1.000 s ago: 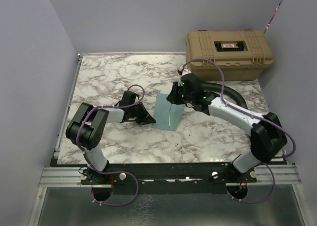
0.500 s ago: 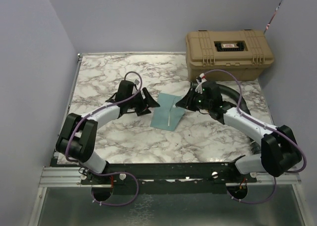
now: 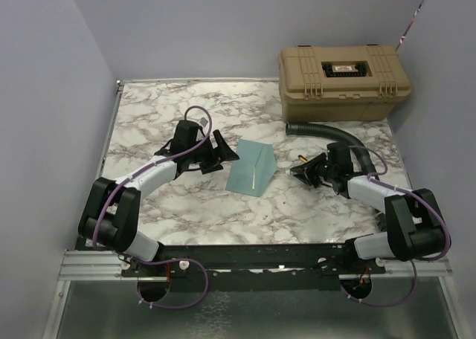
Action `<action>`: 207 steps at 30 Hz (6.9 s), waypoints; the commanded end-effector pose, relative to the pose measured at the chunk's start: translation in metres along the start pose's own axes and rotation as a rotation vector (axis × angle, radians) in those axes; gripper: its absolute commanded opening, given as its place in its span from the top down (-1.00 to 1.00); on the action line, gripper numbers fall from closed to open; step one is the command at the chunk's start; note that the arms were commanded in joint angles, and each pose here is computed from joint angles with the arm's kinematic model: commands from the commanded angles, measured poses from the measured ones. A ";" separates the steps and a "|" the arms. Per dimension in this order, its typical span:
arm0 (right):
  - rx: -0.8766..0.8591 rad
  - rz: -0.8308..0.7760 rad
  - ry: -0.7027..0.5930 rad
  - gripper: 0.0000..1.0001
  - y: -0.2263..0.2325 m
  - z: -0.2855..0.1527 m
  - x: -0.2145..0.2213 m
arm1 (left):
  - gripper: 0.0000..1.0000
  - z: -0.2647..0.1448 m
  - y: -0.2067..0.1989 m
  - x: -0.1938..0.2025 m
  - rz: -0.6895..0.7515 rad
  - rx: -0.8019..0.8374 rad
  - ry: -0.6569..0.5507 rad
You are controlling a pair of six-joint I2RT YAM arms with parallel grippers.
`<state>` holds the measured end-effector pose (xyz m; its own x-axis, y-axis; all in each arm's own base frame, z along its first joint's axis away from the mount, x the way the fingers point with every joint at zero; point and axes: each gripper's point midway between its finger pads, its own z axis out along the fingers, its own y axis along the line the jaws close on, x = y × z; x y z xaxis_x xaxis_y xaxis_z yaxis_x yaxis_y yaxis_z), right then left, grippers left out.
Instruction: Place the letter into the envelope and seal it
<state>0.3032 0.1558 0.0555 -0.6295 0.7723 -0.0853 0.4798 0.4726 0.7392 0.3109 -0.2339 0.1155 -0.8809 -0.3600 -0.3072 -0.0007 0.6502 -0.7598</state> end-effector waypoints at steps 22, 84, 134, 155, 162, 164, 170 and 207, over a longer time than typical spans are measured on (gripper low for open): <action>0.084 0.066 0.004 0.02 -0.025 -0.008 -0.014 | 0.13 0.056 0.015 0.004 0.032 -0.006 0.156; 0.339 -0.758 0.297 0.64 -0.001 0.096 0.082 | 0.86 0.088 -0.007 0.008 0.132 0.028 0.237; 0.148 -1.070 -0.019 0.74 0.113 0.111 0.083 | 1.00 0.085 0.161 0.097 -0.098 -0.349 0.424; 0.373 -1.013 0.002 0.83 0.049 0.137 0.068 | 1.00 0.083 0.158 0.096 -0.181 -0.315 0.413; 0.406 -0.863 -0.059 0.85 0.049 0.148 0.021 | 1.00 0.081 0.161 0.099 -0.185 -0.320 0.420; 0.386 -0.855 -0.067 0.85 0.058 0.154 0.012 | 1.00 0.082 0.162 0.099 -0.188 -0.320 0.417; 0.345 -0.893 -0.073 0.85 0.083 0.161 0.002 | 1.00 0.083 0.160 0.096 -0.190 -0.317 0.412; 0.253 -1.038 0.118 0.68 0.068 0.137 0.068 | 0.70 0.053 0.085 0.015 0.003 -0.185 0.089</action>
<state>0.3721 0.2904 0.0233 -0.8560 -0.0205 -0.5166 -0.1506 0.9658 0.2113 0.3467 -0.2406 0.0360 -0.9028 -0.3395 -0.2640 -0.0501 0.6927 -0.7194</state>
